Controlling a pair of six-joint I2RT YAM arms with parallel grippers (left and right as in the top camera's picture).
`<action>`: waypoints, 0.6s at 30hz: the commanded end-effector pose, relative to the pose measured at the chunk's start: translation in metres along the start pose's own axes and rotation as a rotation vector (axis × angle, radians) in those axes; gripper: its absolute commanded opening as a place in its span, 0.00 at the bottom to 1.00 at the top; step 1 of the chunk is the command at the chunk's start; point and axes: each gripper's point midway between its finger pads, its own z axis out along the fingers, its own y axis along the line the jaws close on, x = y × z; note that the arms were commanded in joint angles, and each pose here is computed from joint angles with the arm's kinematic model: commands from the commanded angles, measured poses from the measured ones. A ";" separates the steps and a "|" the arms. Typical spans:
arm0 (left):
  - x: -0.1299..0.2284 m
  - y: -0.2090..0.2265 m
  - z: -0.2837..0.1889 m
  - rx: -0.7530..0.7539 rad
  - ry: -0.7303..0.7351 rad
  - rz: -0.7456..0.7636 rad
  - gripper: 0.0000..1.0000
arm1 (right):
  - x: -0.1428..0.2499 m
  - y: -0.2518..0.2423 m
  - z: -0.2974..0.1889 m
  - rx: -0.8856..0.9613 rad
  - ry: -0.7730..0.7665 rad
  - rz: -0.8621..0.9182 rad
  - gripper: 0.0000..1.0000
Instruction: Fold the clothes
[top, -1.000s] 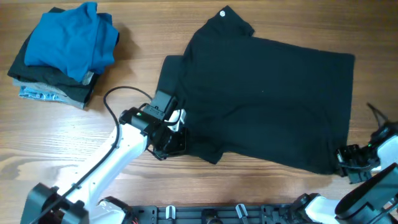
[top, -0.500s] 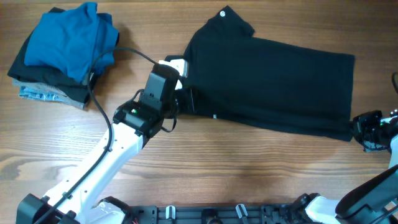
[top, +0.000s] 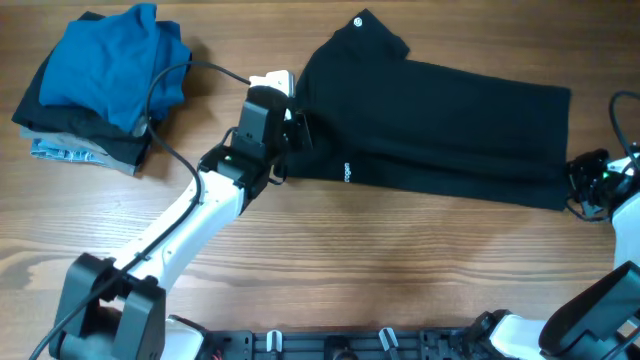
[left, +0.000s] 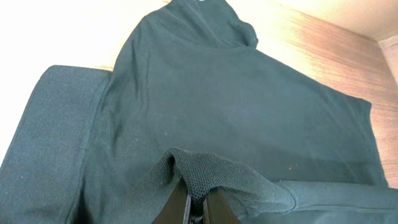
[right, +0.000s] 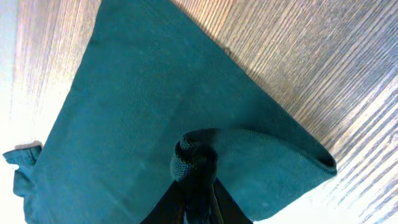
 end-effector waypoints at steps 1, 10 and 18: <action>-0.010 0.006 0.017 -0.007 -0.042 0.010 0.04 | -0.010 -0.003 0.001 0.034 -0.039 0.016 0.14; -0.018 0.044 0.011 -0.031 -0.009 -0.033 1.00 | 0.005 -0.003 0.006 0.011 0.036 -0.101 0.99; 0.083 0.070 -0.012 -0.043 0.441 0.121 0.79 | 0.051 -0.028 -0.010 0.117 0.213 -0.088 0.92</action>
